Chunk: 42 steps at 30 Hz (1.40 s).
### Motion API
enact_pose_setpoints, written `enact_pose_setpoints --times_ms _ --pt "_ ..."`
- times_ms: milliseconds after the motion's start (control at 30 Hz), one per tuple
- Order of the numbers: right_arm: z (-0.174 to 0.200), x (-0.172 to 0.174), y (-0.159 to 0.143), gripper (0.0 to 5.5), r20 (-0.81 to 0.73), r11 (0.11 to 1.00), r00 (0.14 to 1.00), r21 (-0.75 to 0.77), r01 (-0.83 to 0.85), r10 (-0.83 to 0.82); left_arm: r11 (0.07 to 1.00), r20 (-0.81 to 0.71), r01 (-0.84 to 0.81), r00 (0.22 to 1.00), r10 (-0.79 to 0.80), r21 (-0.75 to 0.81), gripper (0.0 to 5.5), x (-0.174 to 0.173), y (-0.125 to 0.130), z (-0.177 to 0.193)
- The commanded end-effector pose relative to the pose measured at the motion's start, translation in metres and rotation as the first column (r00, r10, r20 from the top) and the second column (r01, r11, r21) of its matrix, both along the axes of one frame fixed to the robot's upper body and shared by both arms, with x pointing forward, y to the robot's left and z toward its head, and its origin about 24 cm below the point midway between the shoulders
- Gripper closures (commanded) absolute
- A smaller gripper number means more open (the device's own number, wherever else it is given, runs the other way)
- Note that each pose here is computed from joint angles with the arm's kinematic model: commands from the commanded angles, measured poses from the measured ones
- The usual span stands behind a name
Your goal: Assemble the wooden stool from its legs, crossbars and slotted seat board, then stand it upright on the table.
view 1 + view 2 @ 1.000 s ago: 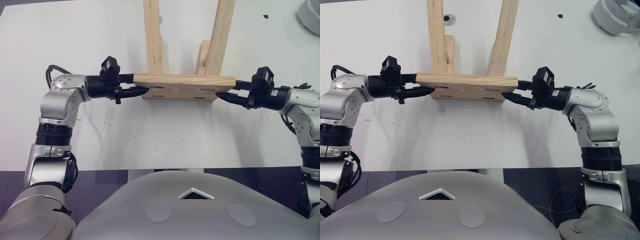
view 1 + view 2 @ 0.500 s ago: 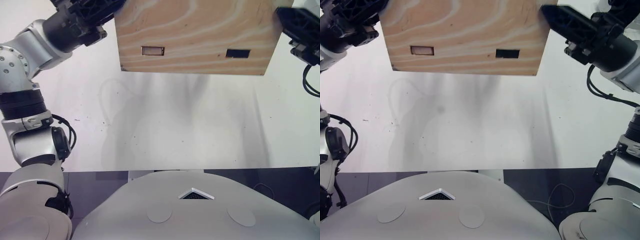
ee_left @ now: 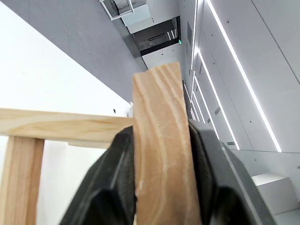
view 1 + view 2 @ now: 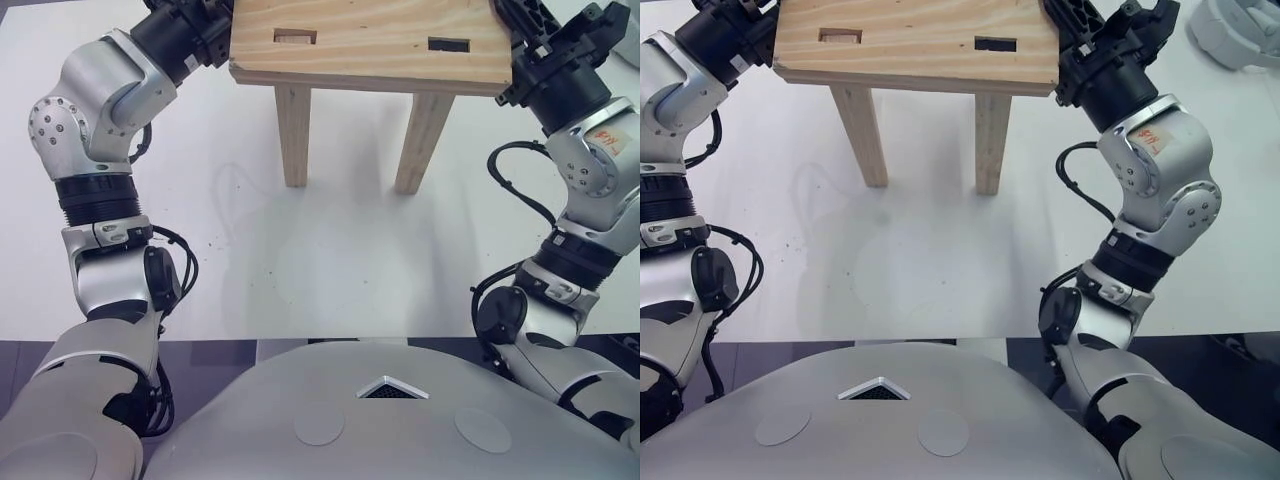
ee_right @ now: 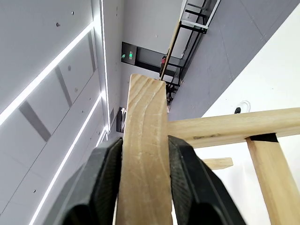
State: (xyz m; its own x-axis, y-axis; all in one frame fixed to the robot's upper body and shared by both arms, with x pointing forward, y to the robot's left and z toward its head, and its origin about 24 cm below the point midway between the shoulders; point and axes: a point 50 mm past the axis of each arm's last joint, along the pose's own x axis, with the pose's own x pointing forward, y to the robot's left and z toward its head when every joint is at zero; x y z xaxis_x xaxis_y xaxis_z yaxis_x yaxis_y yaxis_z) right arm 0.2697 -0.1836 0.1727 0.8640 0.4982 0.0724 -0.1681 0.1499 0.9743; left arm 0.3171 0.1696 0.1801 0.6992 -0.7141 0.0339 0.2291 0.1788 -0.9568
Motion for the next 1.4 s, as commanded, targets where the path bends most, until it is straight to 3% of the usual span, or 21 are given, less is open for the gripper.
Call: enact_pose_setpoints --times_ms 33,200,267,500,633,700,833,967,1000,1033,1100,1133,1200,1233,1400 --pt "-0.006 -0.001 0.003 4.06 -0.080 0.999 0.997 -0.038 0.009 -0.012 0.959 -0.194 0.069 0.981 -0.015 0.276 4.14 -0.004 -0.011 -0.045" --pt "-0.004 0.002 -0.007 4.06 -0.084 0.998 0.995 -0.039 0.048 -0.051 0.951 -0.208 0.059 0.978 0.006 0.305 4.14 -0.001 -0.006 -0.052" --pt "0.002 0.004 -0.011 3.51 -0.061 0.998 0.996 -0.028 0.064 -0.066 0.954 -0.201 0.055 0.980 0.005 0.294 3.52 -0.001 -0.004 -0.051" --pt "0.015 0.006 -0.028 2.21 0.006 0.992 0.992 0.006 0.128 -0.128 0.968 -0.123 -0.007 0.992 0.039 0.249 2.24 0.005 0.008 -0.037" --pt "0.015 -0.003 -0.044 2.20 0.029 0.982 0.983 -0.051 0.181 -0.180 0.957 -0.072 -0.077 0.992 0.101 0.281 1.62 0.000 0.035 -0.032" --pt "0.014 -0.010 -0.057 2.20 0.078 0.954 0.965 -0.150 0.258 -0.249 0.947 0.032 -0.152 0.988 0.149 0.283 1.24 -0.007 0.057 -0.021" --pt "0.011 -0.021 -0.074 2.20 0.206 0.868 0.903 -0.263 0.422 -0.376 0.951 0.292 -0.297 0.920 0.262 0.083 1.21 -0.014 0.091 0.011" --pt "0.005 -0.022 -0.073 2.20 0.259 0.837 0.890 -0.317 0.446 -0.376 0.923 0.338 -0.365 0.890 0.306 0.125 1.21 -0.017 0.104 0.006" --pt "0.003 -0.023 -0.075 2.20 0.285 0.804 0.884 -0.378 0.458 -0.369 0.889 0.360 -0.420 0.870 0.337 0.182 1.21 -0.018 0.113 0.002" --pt "0.000 -0.026 -0.078 2.20 0.335 0.712 0.873 -0.509 0.484 -0.353 0.796 0.400 -0.520 0.831 0.387 0.309 1.21 -0.017 0.126 -0.005" --pt "-0.010 -0.028 -0.085 2.20 0.409 0.484 0.854 -0.704 0.519 -0.322 0.488 0.555 -0.640 0.765 0.326 0.594 1.21 -0.015 0.136 -0.025" --pt "-0.017 -0.026 -0.086 2.20 0.436 0.343 0.853 -0.785 0.517 -0.288 0.376 0.614 -0.668 0.742 0.269 0.642 1.21 -0.014 0.130 -0.034" --pt "-0.031 -0.021 -0.087 2.20 0.469 0.081 0.855 -0.865 0.496 -0.222 0.298 0.658 -0.682 0.728 0.193 0.667 1.21 -0.013 0.114 -0.046" --pt "-0.035 -0.019 -0.086 2.20 0.490 0.008 0.850 -0.866 0.501 -0.192 0.263 0.676 -0.689 0.721 0.155 0.675 1.21 -0.012 0.108 -0.051" --pt "-0.036 -0.015 -0.099 2.20 0.581 -0.072 0.785 -0.811 0.580 -0.214 0.202 0.687 -0.691 0.720 0.100 0.694 1.21 -0.013 0.093 -0.073"
